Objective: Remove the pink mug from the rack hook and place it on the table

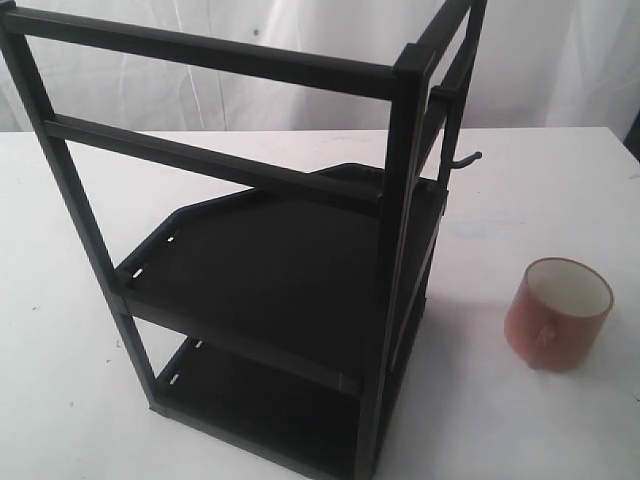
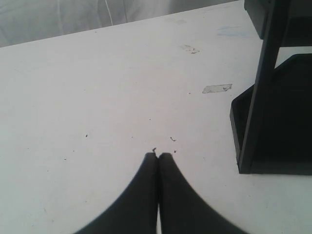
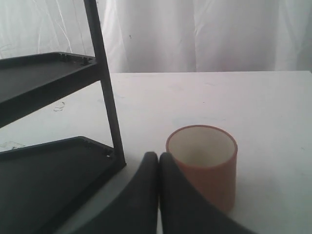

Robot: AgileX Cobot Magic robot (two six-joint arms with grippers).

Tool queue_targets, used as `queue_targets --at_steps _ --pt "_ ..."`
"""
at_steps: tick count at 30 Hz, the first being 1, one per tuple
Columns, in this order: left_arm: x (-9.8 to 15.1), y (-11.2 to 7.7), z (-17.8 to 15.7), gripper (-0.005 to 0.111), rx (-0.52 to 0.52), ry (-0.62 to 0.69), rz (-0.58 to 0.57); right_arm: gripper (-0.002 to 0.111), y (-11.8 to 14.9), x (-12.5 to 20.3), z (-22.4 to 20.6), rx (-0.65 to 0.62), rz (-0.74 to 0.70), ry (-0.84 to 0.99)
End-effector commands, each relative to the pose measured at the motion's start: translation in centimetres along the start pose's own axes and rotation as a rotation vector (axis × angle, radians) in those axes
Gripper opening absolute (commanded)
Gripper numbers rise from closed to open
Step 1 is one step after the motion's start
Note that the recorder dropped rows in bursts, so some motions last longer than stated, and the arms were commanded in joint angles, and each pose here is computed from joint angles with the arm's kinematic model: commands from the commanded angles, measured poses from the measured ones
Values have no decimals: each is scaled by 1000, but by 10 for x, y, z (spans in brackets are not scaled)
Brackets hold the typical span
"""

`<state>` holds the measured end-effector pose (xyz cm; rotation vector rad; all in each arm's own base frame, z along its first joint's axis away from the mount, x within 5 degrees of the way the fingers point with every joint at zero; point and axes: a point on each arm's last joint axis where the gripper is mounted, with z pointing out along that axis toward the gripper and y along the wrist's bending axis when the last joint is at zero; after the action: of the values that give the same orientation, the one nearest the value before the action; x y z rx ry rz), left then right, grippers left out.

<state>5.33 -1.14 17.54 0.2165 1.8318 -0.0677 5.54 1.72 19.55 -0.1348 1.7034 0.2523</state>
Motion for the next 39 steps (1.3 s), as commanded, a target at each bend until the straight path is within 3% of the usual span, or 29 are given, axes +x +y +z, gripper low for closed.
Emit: queue_targets --at_steps 1,39 --pt "1 0 0 0 0 -1 -8 0 -1 2 0 8 -12 1" --pt "1 0 0 0 0 -1 -8 0 -8 -1 0 85 -56 -26"
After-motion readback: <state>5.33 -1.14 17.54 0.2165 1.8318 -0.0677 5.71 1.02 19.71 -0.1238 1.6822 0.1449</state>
